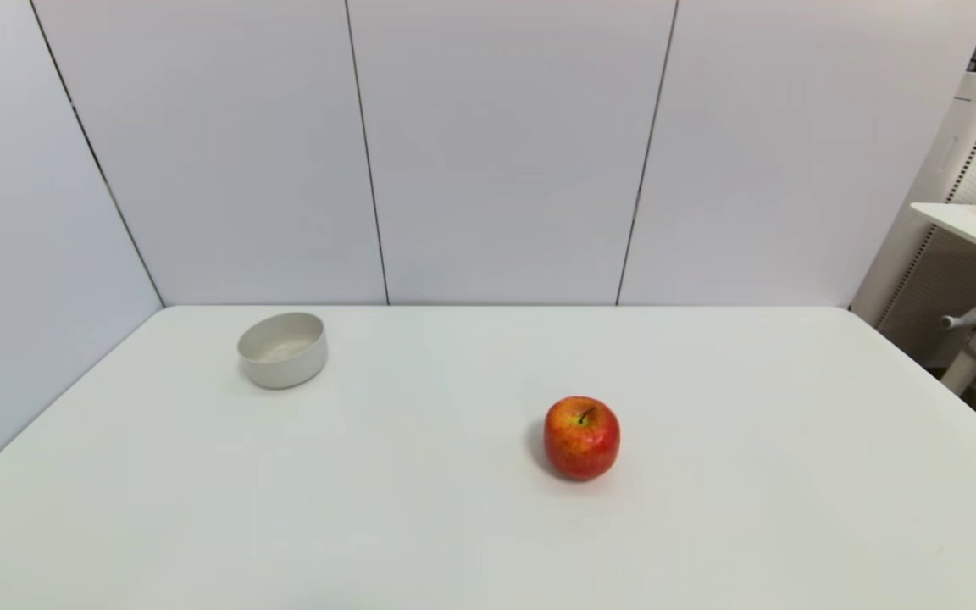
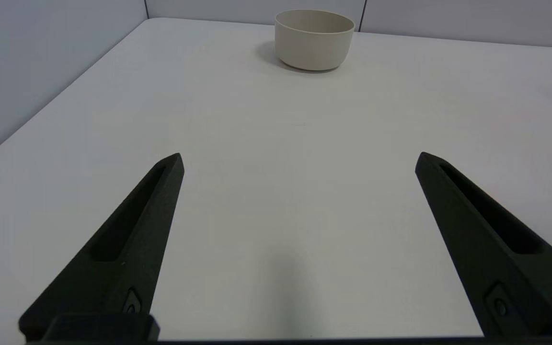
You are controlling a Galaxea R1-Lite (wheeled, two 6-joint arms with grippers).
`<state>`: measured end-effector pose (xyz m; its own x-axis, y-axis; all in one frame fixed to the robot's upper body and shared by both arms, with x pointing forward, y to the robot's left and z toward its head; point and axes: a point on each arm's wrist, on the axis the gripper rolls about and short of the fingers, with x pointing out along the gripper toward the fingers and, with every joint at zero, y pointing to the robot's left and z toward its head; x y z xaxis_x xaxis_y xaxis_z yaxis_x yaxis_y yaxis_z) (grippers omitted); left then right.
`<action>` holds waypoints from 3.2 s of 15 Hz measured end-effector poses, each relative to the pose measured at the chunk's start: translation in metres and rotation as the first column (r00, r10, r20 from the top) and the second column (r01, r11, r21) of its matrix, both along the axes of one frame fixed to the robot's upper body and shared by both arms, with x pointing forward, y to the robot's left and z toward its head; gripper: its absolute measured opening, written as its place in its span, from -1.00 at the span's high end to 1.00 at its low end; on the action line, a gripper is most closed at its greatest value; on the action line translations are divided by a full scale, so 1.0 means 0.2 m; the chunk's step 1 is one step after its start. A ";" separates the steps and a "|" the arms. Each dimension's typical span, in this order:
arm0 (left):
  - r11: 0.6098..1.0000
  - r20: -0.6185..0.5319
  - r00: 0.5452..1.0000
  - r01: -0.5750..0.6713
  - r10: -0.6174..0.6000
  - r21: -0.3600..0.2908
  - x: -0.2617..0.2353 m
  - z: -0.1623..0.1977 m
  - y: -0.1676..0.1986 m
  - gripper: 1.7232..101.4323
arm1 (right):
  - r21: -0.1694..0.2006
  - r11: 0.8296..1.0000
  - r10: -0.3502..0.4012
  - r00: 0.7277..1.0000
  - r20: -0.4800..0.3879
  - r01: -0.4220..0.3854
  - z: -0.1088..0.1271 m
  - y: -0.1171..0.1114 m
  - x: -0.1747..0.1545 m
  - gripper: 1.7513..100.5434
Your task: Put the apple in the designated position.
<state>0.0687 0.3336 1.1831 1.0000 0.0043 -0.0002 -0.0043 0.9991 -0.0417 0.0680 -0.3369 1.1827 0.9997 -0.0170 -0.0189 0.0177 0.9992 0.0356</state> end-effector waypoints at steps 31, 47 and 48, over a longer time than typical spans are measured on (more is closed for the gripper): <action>0.514 -0.285 0.555 0.831 -0.781 0.210 1.09 0.58 -1.24 -0.93 | 0.000 1.000 0.000 1.000 0.000 0.000 0.00 0.00 0.00 -0.94; 0.638 -0.396 0.636 0.756 -0.663 0.145 1.37 0.27 -1.57 -0.93 | 0.000 1.000 0.000 1.000 0.000 0.000 0.00 0.00 0.00 -0.94; 0.637 -0.399 0.633 0.757 -0.663 0.144 1.37 0.26 -1.57 -0.93 | -0.001 1.000 0.000 1.000 0.000 0.000 0.00 0.00 0.00 -0.94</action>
<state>0.3424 0.0187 1.2345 0.6366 -0.6602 -0.3987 0.7473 0.6557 0.1075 0.0680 -0.3369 1.1827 0.9997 -0.0168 -0.0189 0.0175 0.9992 0.0348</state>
